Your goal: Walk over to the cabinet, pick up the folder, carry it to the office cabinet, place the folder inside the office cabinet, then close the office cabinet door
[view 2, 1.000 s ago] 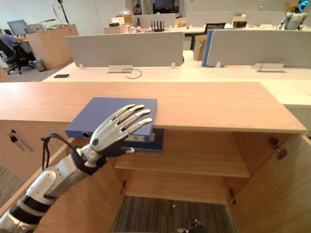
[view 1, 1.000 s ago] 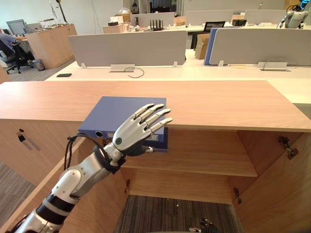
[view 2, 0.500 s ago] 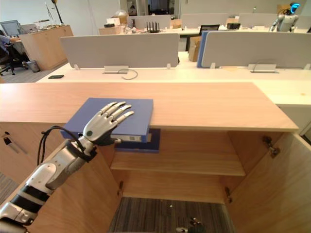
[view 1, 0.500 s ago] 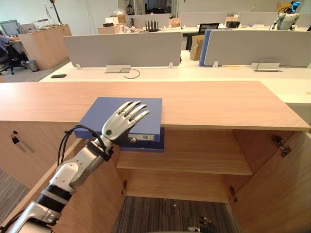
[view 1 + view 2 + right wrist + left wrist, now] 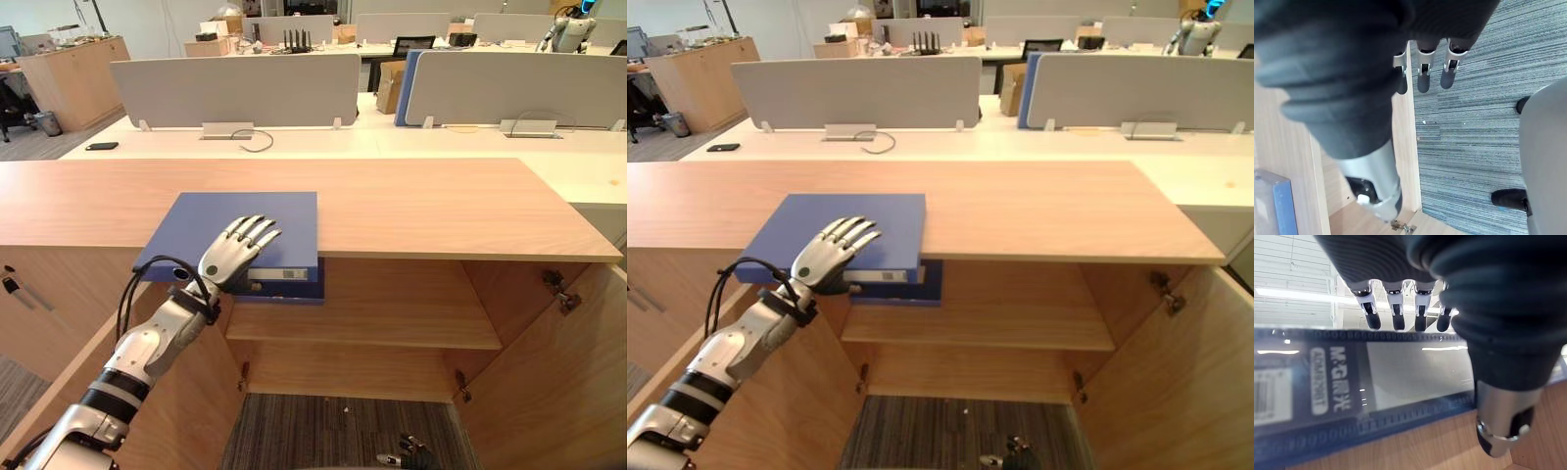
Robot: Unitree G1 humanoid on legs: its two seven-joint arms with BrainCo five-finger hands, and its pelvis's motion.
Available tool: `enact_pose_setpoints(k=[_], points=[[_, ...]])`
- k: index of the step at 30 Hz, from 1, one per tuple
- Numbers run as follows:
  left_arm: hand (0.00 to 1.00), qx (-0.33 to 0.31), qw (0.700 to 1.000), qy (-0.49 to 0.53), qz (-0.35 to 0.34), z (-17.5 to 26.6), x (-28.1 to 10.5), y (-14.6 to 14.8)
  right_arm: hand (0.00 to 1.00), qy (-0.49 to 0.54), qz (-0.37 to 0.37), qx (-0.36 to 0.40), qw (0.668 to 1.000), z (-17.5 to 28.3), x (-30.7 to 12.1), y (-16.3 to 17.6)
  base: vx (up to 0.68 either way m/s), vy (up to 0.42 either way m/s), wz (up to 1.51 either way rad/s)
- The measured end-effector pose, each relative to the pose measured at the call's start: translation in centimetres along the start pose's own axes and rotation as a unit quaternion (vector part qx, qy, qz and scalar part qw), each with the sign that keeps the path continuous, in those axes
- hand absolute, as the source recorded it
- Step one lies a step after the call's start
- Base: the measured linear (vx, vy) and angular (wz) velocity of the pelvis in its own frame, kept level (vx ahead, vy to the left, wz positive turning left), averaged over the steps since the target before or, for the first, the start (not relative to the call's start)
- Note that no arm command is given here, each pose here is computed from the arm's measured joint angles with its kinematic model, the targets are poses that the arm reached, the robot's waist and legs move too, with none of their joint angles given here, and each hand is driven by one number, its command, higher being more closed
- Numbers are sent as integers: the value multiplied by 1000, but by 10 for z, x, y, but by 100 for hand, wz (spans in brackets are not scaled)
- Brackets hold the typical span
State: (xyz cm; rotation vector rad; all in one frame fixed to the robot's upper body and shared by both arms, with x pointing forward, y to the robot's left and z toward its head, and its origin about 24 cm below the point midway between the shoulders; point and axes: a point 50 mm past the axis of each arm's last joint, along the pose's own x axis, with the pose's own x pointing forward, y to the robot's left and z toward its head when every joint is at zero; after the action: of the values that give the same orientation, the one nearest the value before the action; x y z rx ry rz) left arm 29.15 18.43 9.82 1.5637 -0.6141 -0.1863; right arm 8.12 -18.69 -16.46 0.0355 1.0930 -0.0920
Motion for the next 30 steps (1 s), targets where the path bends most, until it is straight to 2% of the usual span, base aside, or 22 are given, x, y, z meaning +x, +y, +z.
enact_pose_setpoints(k=[18,19,30], points=[[0,58,998,21,-8,-16,12,2,0,-6,-1,11,1000,3,1,0,0,0,0],[100,60,998,22,-9,-16,11,1,0,-6,-2,12,1000,3,1,0,0,0,0],[100,79,996,37,1,-26,17,2,0,-7,-7,12,1000,4,1,-1,0,0,0]])
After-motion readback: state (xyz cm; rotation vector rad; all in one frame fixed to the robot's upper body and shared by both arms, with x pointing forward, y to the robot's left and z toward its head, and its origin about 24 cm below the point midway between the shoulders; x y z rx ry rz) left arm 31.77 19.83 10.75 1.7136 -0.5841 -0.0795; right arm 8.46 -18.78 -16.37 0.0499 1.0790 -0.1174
